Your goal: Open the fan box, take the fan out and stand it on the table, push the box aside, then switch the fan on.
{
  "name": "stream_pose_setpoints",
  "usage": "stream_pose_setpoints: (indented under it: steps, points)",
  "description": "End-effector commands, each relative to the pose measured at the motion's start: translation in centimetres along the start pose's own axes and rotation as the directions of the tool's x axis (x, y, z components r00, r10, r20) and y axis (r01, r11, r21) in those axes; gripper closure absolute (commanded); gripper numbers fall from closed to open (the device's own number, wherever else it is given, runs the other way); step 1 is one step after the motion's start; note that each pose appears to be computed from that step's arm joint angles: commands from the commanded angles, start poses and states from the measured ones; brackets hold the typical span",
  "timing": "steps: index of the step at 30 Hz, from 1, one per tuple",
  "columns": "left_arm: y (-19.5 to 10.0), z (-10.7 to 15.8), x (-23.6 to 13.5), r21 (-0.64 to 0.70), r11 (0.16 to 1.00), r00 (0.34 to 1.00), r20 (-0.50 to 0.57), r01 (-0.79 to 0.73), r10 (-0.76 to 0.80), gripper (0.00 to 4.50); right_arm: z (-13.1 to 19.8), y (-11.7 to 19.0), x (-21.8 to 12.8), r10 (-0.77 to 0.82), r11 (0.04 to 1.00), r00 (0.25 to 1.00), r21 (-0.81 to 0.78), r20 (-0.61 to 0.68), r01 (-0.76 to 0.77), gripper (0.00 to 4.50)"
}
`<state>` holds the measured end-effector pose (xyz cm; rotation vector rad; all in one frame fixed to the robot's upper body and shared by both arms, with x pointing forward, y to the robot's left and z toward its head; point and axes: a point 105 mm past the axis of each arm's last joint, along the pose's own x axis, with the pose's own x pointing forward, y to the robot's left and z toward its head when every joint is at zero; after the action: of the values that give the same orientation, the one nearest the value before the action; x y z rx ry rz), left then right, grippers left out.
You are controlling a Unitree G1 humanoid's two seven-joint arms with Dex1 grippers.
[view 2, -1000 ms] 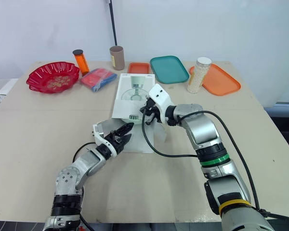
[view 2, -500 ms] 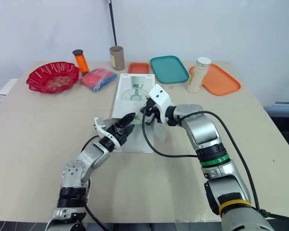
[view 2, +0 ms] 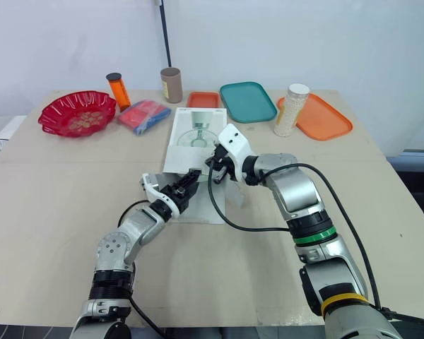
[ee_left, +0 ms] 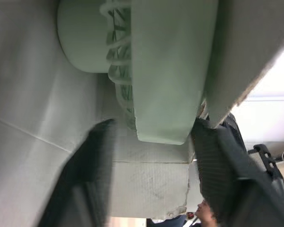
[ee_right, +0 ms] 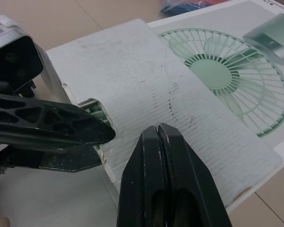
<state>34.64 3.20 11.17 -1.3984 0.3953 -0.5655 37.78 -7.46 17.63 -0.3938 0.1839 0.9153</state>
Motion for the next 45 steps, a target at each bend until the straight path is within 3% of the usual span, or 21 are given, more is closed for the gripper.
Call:
stream_pose_setpoints:
  steps: [1,10,25,27,28,29,34,45]
  points:
    - [0.5,-1.8,0.1,-0.065,0.998,0.999,-0.035,-0.001,-0.001,3.34,0.8,0.1,-0.4,-0.004,1.000,1.000,-0.018,0.030,0.004,4.50]
    - [1.1,-1.7,-1.2,-0.065,0.997,0.997,-0.071,-0.033,0.028,3.49,0.7,0.1,-0.5,-0.012,1.000,0.999,-0.012,0.032,0.012,4.50]
    - [2.5,-2.7,-8.8,0.000,0.988,0.976,-0.155,-0.157,0.156,3.49,0.6,0.3,-0.5,0.001,1.000,1.000,-0.014,0.018,-0.001,4.50]
    - [2.5,-2.7,-8.8,0.012,0.988,0.977,-0.151,-0.154,0.154,2.50,0.6,0.5,-0.4,0.008,1.000,1.000,-0.015,0.015,-0.008,4.50]
    - [2.2,-2.7,-8.7,0.011,0.991,0.979,-0.149,-0.137,0.137,2.39,0.5,0.5,-0.3,0.010,1.000,1.000,-0.017,0.014,-0.010,4.50]
    - [2.3,-2.7,-8.6,0.018,0.989,0.978,-0.148,-0.147,0.148,1.90,0.6,0.5,-0.3,0.011,1.000,1.000,-0.017,0.014,-0.011,4.50]
    - [2.8,-1.7,-8.5,0.033,0.985,0.981,-0.092,-0.169,0.171,0.27,0.6,0.4,-0.3,0.010,1.000,1.000,-0.018,0.016,-0.010,4.50]
    - [0.1,-0.2,-6.8,-0.018,1.000,0.999,-0.036,-0.007,0.006,0.27,0.6,0.6,-0.2,0.009,1.000,1.000,-0.017,0.021,-0.008,4.50]
